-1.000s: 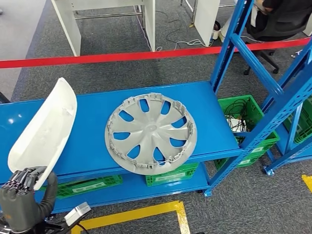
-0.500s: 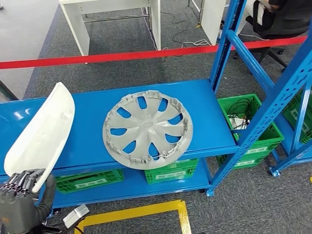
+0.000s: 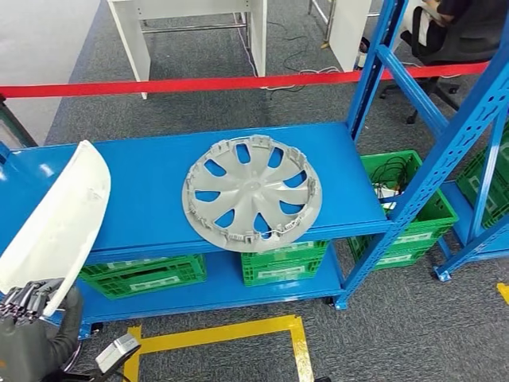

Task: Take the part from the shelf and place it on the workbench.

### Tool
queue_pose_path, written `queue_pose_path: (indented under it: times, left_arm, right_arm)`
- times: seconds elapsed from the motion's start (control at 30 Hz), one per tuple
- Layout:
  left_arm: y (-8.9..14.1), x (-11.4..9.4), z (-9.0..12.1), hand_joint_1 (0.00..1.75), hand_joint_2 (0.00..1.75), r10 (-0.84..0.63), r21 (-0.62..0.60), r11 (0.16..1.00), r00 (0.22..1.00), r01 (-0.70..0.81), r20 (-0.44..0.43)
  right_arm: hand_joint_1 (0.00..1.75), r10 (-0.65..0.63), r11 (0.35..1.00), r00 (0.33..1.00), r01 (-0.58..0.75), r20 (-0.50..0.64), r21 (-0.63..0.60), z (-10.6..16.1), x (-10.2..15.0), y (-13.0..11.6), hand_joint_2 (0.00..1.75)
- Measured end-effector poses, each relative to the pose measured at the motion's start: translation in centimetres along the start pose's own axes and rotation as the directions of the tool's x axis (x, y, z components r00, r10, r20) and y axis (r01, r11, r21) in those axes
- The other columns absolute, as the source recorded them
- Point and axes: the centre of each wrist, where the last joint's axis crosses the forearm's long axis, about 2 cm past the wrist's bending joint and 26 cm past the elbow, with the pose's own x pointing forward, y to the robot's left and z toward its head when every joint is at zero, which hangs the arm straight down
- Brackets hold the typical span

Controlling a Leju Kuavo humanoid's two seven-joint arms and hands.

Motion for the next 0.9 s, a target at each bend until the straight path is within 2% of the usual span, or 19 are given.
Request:
queue_pose_path:
  times: [0.9]
  left_arm:
    - [0.30,-0.40,0.15,1.75,1.75,-0.014,-0.012,1.000,1.000,0.014,0.005]
  right_arm:
    - [0.00,0.000,1.000,1.000,0.000,0.006,0.008,-0.09,0.30,0.37,0.00]
